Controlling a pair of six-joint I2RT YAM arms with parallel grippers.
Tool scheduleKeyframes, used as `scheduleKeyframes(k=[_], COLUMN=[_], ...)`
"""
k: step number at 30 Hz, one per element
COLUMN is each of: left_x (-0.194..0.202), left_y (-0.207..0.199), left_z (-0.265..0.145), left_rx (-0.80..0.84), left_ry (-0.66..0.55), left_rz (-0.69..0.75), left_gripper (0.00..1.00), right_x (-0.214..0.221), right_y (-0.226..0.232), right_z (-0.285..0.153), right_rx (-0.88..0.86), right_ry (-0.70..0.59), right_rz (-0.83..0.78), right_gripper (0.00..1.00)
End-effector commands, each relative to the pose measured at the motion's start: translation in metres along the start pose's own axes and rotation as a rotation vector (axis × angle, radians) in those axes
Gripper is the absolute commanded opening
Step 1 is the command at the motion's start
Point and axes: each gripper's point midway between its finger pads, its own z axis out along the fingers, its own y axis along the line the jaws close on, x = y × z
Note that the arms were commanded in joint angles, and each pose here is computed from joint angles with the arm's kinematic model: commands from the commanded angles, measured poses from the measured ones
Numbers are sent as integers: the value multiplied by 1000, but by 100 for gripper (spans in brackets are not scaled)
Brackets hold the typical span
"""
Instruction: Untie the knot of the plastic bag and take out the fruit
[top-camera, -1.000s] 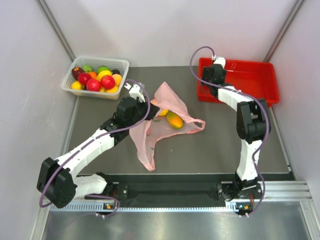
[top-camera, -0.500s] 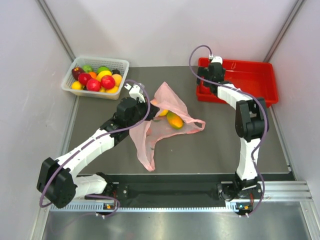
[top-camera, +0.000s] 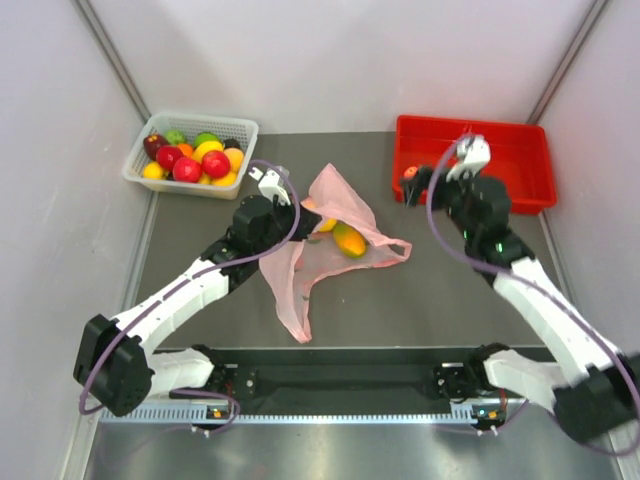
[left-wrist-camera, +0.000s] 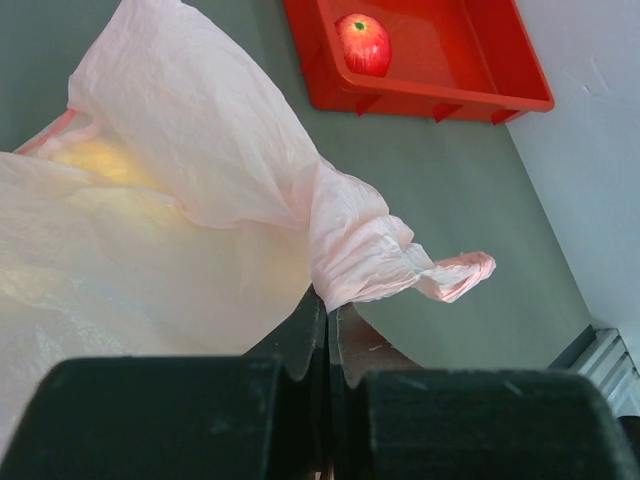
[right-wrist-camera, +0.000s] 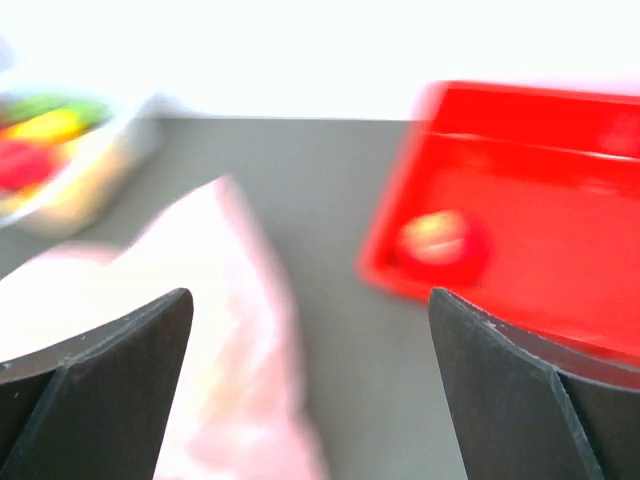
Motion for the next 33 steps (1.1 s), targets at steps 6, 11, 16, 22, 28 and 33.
scheduleKeyframes(k=[6, 11, 16, 22, 28, 33], left_x=[-22, -28, -27, -24, -21, -20], left_y=[-15, -22, -26, -27, -29, -30], left_z=[0, 4, 10, 14, 19, 21], left_rx=[61, 77, 94, 102, 114, 123], left_ry=[-74, -79, -66, -53, -35, -28], left_rz=[3, -1, -22, -26, -33, -33], left_gripper=[0, 0, 0, 0, 0, 0], right_x=[99, 129, 158, 172, 171, 195], right_y=[114, 163, 173, 175, 162, 148], right_z=[-125, -171, -126, -57, 5, 53], right_rx=[-511, -782, -671, -472, -238, -166], right_ry=[129, 140, 235, 213, 122, 190], right_rz=[-62, -122, -155, -228, -256, -257], right_gripper=[100, 100, 99, 100, 100, 100])
